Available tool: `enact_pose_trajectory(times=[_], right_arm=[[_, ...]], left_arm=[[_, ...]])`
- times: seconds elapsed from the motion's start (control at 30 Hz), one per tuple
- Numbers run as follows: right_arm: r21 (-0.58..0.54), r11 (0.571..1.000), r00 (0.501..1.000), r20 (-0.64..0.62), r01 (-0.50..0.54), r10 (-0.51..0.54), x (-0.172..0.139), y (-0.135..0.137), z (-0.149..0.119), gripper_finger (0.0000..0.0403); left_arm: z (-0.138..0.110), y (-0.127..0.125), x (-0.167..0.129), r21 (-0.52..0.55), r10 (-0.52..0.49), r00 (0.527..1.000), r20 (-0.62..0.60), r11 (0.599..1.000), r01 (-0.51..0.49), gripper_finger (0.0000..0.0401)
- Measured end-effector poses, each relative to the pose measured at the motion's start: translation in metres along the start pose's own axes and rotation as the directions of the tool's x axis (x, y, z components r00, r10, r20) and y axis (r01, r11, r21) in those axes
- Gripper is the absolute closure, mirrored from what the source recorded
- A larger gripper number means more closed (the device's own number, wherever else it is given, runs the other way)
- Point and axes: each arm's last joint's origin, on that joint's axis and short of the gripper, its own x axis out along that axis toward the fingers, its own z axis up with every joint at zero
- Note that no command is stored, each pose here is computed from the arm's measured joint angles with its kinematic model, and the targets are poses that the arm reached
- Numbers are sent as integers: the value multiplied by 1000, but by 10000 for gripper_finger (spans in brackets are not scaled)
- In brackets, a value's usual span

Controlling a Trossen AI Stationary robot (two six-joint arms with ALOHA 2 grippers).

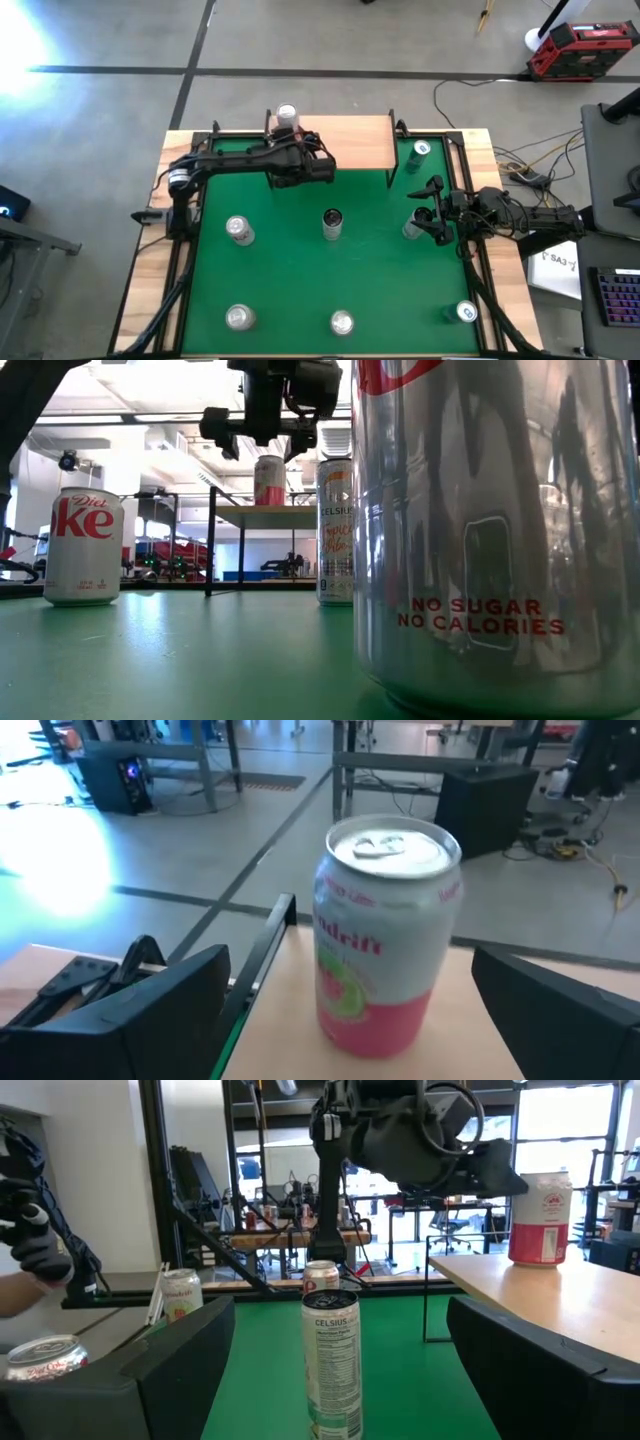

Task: Place canned beverage on shelf
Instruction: Put the top pink-white soda can on the shelf

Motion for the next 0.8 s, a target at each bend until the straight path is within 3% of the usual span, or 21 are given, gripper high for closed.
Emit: enact_pose_trajectory(times=[0.2, 0.57, 0.8], right_arm=[[0, 1000, 1000, 0, 0, 0, 0, 0, 0, 46], [0, 1000, 1000, -1, 0, 0, 0, 0, 0, 46], [0, 1000, 1000, 0, 0, 0, 0, 0, 0, 46]], left_arm=[[-4, 0, 5, -4, 7, 1000, 20, 1000, -7, 20], [-2, -8, 18, 33, 8, 1000, 30, 999, -9, 124], [0, -11, 30, 50, 19, 1000, -23, 999, -18, 166]])
